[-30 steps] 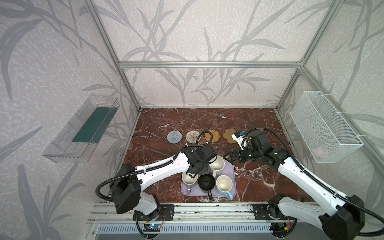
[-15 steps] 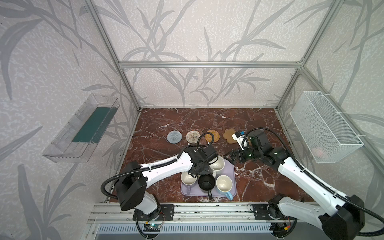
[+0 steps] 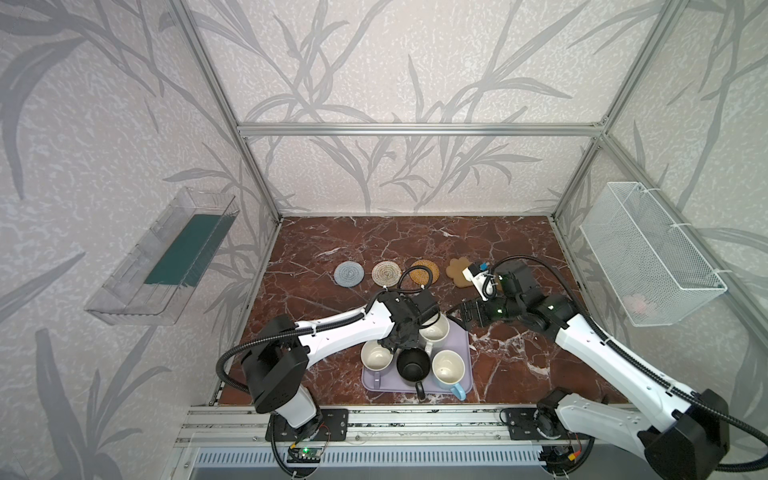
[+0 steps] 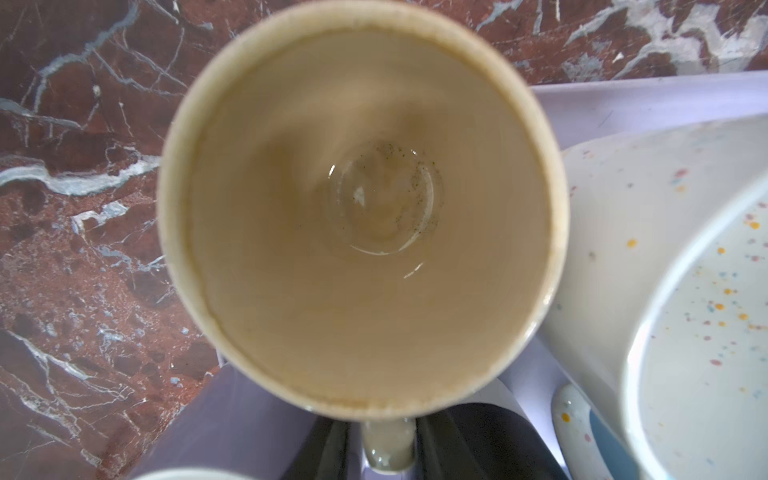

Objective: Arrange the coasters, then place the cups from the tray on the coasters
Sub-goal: 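Descend left gripper onto the beige mug rim while right gripper edges toward tray, then lower left gripper into the beige mug and close on its rim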

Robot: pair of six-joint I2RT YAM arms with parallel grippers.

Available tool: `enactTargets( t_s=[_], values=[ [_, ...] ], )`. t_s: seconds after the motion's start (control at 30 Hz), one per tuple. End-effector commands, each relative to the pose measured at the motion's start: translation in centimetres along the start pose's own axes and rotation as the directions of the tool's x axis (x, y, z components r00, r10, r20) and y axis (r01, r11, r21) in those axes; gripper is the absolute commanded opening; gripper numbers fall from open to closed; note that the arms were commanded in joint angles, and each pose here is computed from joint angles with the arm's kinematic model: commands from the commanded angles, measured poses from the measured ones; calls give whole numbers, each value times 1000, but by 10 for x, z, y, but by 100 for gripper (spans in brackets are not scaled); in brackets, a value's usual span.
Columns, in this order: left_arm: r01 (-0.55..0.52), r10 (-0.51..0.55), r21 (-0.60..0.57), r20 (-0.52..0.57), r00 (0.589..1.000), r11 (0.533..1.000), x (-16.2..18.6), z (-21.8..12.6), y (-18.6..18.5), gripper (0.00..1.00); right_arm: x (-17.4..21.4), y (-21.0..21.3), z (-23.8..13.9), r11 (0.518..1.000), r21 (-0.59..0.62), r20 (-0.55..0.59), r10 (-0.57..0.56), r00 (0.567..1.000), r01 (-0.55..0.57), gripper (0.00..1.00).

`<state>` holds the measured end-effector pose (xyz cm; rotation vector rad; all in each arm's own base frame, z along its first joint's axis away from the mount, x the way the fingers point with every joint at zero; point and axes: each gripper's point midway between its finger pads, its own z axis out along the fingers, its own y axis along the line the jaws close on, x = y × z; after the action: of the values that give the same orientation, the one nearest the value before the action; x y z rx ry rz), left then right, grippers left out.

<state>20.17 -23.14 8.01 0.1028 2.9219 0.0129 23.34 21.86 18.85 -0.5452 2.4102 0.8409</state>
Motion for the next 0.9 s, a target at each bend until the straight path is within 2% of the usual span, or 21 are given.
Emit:
enactTargets(
  t_s=[0.0, 0.4, 0.7, 0.87],
  values=[
    [2, 0, -58, 27, 1000, 998, -10, 3, 9, 29, -6, 4, -4, 1000, 4, 11, -7, 1000, 7, 99],
    [0, 1, -38, 18, 1000, 999, -12, 12, 3, 29, -15, 11, -10, 1000, -12, 37, -20, 999, 20, 99],
    [0, 2, -41, 46, 999, 999, -21, 1, 4, 13, -13, 9, -10, 1000, 3, 36, -26, 999, 26, 99],
    [12, -10, -29, 73, 997, 999, -25, -11, 7, 0, -15, 9, -13, 1000, 15, 37, -21, 999, 20, 99]
  ],
)
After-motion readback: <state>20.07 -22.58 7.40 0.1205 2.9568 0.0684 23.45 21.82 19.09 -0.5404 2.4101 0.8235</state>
